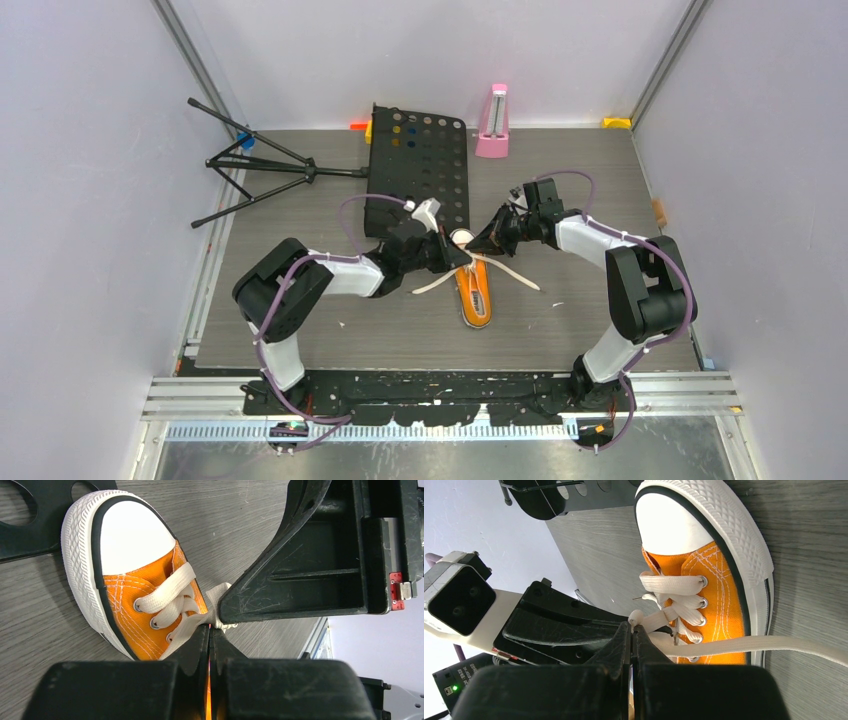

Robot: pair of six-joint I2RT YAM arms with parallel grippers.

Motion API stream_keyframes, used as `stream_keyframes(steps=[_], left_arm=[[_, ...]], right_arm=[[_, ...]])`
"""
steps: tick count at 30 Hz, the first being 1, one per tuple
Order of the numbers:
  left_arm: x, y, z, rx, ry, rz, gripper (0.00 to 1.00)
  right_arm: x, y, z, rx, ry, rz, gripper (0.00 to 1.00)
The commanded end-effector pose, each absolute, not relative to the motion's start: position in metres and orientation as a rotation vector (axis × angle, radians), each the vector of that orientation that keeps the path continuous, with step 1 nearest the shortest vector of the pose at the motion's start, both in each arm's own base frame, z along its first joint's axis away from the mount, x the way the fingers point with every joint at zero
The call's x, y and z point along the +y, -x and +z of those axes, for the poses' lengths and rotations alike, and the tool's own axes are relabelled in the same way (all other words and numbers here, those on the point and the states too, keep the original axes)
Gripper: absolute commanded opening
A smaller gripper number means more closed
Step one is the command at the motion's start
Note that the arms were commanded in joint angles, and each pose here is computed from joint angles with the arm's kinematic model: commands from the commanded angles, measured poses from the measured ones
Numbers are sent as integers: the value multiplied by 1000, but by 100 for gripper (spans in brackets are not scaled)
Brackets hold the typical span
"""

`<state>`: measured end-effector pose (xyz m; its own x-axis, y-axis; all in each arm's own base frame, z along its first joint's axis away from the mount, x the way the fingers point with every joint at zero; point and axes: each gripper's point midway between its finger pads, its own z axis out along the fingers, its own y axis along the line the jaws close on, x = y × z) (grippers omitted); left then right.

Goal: Tie the shoes

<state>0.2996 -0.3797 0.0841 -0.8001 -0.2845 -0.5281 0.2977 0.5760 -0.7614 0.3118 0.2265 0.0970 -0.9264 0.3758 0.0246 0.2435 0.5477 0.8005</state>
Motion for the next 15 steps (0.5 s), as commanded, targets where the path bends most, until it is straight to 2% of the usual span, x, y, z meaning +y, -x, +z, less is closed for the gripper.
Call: stream_keyframes(steps=[1, 15], left_arm=[[-370, -317, 76, 2189, 11, -1096, 0], [-362, -308, 92, 2171, -128, -1022, 2]], right_arm=[[231, -323, 116, 2568, -472, 1365, 0], [228, -324, 119, 2554, -441, 1326, 0]])
